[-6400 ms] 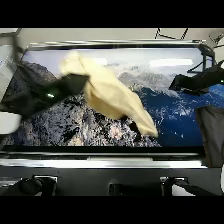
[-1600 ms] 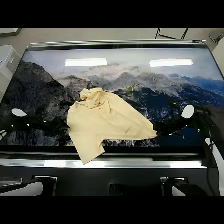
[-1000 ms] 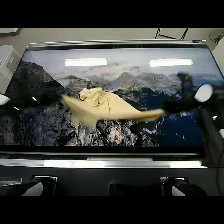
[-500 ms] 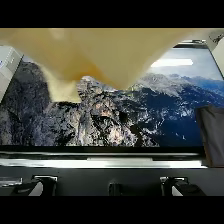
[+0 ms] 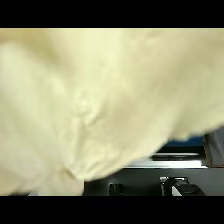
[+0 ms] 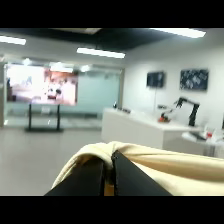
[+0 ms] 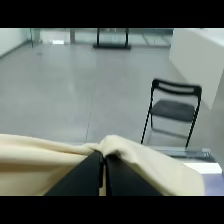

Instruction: Fold the clothes and pants, and hang the long-sleeved shirts on hangers.

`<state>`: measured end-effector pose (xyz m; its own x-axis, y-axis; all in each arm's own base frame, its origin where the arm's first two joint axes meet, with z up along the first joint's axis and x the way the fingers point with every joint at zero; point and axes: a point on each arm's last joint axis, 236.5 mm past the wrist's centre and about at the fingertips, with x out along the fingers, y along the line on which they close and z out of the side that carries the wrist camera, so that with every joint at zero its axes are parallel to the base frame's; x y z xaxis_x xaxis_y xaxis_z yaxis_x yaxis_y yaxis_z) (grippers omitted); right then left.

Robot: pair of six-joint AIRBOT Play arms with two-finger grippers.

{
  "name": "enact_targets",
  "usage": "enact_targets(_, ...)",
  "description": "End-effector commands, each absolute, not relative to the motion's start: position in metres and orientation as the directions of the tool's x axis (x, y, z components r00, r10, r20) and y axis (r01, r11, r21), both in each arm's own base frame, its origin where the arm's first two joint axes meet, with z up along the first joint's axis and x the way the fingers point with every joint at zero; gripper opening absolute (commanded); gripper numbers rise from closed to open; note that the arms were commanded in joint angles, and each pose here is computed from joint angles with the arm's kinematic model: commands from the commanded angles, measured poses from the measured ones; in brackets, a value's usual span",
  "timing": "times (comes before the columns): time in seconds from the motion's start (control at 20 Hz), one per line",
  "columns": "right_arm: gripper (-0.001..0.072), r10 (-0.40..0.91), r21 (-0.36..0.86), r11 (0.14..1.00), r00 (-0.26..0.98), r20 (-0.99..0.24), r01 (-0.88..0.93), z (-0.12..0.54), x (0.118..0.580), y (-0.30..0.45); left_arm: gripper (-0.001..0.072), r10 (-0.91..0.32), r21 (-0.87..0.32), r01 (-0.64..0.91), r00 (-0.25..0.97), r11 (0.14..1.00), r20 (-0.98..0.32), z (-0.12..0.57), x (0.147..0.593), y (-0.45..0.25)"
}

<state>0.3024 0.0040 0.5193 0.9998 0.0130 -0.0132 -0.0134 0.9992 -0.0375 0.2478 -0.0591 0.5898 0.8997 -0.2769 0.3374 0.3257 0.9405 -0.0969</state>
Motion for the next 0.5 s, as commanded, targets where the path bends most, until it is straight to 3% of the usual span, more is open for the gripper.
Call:
enact_targets(0.0, 0.0031, 0.033, -0.02, 0.999, 0.914, -0.404, -0.045, 0.388, 0.383, 0.01, 0.0028, -0.188, -0.145, 0.168, 0.973, 0.975, -0.131, 0.453, 0.348, -0.023)
enact_targets(0.1, 0.0031, 0.072, 0.036, 0.997, 0.793, -0.605, -0.064, 0.277, 0.444, 0.021, 0.0028, -0.202, -0.231, 0.119, 0.903, 0.966, -0.379, 0.34, 0.409, -0.013)
enact_targets(0.25, 0.0033, 0.135, 0.227, 0.972, 0.666, -0.734, 0.054, 0.133, 0.519, 0.037, 0.0029, -0.205, -0.329, -0.013, 0.76, 0.944, -0.617, 0.17, 0.468, 0.003)
enact_targets(0.45, 0.0033, 0.351, 0.527, 0.791, 0.476, -0.806, 0.31, 0.008, 0.543, 0.089, 0.003, -0.287, -0.426, -0.175, 0.514, 0.888, -0.808, 0.019, 0.473, -0.005)
